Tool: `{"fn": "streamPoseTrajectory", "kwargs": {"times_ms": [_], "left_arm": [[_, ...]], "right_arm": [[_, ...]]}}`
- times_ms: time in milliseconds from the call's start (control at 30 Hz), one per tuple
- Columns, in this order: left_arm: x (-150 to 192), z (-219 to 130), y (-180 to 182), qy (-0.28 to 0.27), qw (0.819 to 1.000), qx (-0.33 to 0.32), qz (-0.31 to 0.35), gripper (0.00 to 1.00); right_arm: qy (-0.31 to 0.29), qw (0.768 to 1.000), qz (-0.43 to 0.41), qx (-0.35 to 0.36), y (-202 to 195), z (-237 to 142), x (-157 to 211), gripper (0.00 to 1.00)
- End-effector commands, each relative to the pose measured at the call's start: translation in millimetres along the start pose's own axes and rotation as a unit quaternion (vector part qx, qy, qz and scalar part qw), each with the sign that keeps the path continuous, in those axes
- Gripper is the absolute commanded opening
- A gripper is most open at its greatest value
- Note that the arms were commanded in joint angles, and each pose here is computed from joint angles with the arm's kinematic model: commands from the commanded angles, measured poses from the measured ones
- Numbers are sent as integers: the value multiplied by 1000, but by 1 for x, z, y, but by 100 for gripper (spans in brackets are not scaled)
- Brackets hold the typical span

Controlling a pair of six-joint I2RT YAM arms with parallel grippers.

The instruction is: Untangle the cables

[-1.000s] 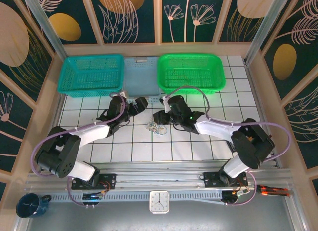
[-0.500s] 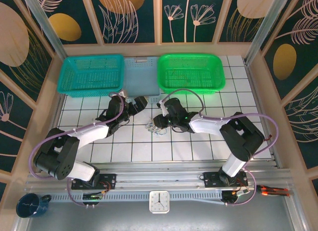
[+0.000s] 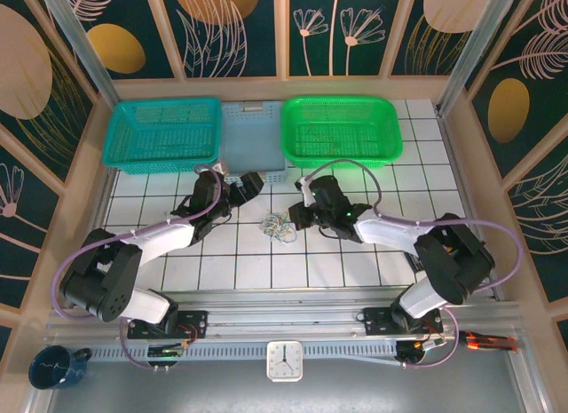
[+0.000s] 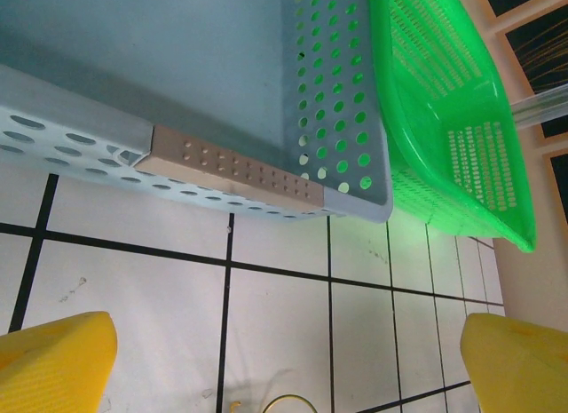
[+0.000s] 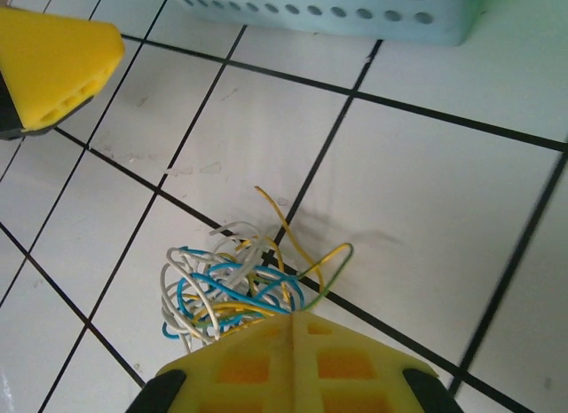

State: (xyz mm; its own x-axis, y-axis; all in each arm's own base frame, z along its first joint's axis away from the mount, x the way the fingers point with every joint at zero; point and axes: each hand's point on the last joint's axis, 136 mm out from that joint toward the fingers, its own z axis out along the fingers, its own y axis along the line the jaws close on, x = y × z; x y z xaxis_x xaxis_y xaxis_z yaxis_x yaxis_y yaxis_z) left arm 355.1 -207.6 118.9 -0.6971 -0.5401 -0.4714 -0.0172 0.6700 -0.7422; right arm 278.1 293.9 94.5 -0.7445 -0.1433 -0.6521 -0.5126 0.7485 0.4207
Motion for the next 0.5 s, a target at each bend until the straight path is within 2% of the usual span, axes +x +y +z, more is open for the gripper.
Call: {"fn": "streamPoseTrajectory", "kwargs": {"times_ms": [0,100,233,300,467], "left_arm": [[-2,1,-4,-1,1000,11,-8,99],[-2,2,-5,2,1000,15,-7,99],[-1,4,-7,5,1000,17,-7,99],[-2,4,-8,6,1000,18,-7,99],[-3,4,-10,5,1000,20,-5,99]], "right_arm": [[-26,999,20,11,-7,-13,-6,0],[-28,999,18,1,-3,-16,-9,0],[-15,1000,2,-11,2,-9,-7,28],[-8,1000,-9,-18,5,-5,-5,33],[-1,998,-39,-42,13,4,-3,38]]}}
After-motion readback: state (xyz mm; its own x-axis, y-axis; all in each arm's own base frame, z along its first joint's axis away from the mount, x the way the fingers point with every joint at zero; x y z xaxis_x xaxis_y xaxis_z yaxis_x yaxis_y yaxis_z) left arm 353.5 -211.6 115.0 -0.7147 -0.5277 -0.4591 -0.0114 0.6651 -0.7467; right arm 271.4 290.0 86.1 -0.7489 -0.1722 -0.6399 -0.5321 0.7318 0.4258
